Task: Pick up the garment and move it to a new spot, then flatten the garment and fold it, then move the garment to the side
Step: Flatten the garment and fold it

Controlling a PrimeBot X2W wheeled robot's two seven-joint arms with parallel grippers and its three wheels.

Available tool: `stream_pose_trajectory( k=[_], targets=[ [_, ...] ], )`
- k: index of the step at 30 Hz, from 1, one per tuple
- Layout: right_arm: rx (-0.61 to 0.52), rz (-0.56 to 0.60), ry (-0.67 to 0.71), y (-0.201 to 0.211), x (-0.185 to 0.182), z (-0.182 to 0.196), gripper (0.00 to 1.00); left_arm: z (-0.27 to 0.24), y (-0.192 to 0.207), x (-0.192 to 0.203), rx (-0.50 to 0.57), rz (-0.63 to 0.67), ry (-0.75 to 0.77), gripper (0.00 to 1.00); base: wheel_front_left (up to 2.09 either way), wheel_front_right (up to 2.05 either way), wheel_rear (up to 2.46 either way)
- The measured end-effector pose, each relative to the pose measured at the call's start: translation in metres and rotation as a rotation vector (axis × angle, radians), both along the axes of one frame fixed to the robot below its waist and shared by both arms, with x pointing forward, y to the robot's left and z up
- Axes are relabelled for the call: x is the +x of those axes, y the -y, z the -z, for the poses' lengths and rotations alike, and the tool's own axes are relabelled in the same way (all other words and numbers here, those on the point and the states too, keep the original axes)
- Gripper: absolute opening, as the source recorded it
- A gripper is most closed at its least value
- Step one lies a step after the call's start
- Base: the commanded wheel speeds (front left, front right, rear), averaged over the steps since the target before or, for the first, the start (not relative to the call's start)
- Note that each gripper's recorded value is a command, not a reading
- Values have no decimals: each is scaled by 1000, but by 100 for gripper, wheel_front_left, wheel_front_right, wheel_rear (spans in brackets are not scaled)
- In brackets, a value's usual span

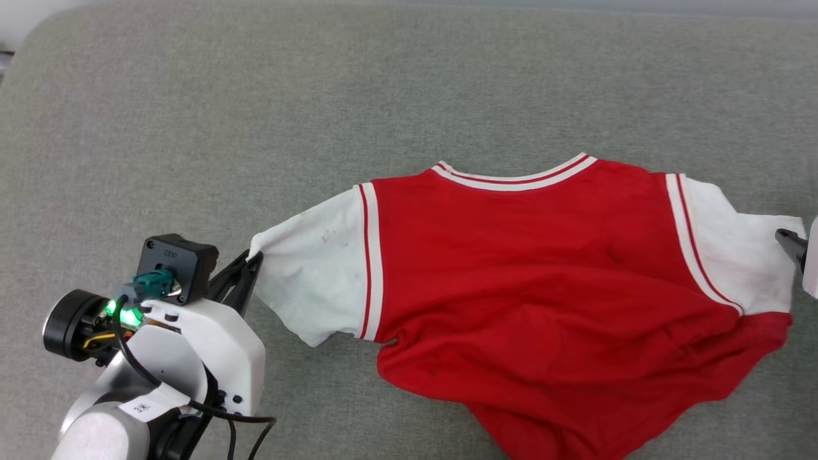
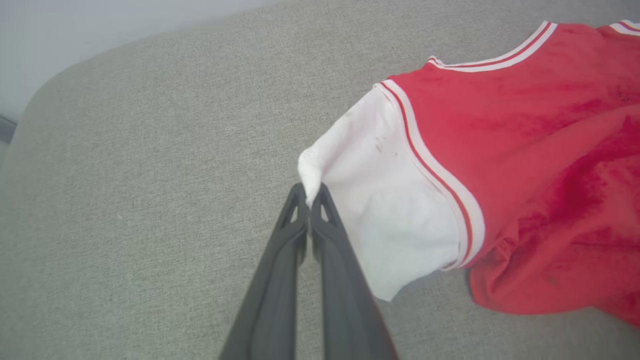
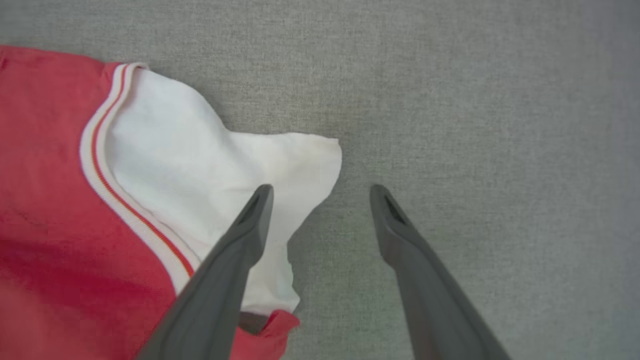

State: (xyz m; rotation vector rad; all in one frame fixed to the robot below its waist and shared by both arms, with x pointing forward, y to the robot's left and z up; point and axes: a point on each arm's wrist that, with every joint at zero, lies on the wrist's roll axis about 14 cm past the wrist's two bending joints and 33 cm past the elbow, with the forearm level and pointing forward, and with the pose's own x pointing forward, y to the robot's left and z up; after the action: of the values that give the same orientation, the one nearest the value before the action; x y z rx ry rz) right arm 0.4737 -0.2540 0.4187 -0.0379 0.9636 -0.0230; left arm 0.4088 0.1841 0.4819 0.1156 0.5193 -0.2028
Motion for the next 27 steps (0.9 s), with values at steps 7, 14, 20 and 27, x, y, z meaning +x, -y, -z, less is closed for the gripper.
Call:
stream_pose_trajectory(
  k=[7,14,20,27],
  targets=[
    [-41,-9,-121,-1,7,29,100,2,-2,0,8,0,-7,0,0,0,0],
    [-34,-43,-176,-12,6,53,100,9,-4,-2,12,-4,-31,0,0,0,0],
    [-50,-93,-209,-16,0,66,5,12,-6,-2,15,-11,-39,0,0,0,0],
    [-37,-109,-87,-17,9,55,0,7,-7,-3,2,-19,-18,0,0,0,0]
  ],
)
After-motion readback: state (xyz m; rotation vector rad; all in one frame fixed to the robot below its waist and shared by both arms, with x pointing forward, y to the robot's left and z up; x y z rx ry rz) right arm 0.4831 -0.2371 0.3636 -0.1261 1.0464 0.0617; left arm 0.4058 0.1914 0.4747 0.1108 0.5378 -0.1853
